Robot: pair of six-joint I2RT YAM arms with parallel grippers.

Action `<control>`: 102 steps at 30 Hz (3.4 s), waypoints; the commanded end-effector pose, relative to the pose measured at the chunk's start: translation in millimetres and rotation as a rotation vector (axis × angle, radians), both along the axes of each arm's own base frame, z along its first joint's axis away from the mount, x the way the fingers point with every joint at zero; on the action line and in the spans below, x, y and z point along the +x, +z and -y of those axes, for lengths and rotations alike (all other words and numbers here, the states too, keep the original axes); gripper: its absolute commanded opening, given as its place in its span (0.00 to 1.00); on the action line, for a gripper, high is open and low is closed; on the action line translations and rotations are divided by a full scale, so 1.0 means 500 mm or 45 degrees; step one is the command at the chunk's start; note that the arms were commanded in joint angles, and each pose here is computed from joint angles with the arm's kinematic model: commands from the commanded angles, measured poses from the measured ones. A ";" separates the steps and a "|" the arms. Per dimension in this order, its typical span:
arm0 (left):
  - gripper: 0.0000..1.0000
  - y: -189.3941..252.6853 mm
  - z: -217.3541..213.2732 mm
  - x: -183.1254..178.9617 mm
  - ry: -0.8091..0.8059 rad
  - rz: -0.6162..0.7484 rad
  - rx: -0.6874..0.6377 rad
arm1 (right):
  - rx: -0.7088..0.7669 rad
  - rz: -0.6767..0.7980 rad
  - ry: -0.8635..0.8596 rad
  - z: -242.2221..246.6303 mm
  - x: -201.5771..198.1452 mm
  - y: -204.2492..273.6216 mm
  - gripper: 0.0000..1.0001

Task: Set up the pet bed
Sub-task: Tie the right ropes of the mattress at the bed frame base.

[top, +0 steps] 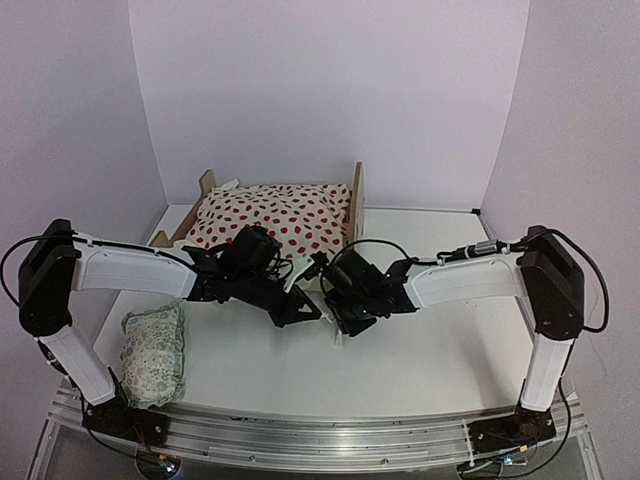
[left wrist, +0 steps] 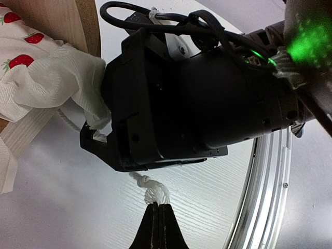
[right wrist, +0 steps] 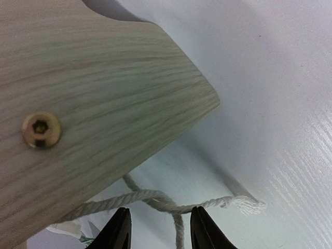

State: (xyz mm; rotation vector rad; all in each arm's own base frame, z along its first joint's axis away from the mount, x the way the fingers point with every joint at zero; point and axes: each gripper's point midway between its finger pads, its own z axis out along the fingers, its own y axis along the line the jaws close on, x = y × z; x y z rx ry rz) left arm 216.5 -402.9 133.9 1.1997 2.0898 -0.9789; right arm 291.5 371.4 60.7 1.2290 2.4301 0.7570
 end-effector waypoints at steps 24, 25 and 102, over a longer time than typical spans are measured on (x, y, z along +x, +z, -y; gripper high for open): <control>0.00 0.106 0.005 0.015 -0.012 0.062 -0.182 | -0.084 0.271 0.018 0.035 0.083 0.012 0.30; 0.00 0.106 0.005 0.015 -0.011 0.061 -0.185 | -0.086 0.273 0.018 0.038 0.083 0.011 0.28; 0.00 0.067 0.041 0.142 0.177 0.066 -0.297 | -0.175 0.577 0.526 0.028 0.074 0.102 0.00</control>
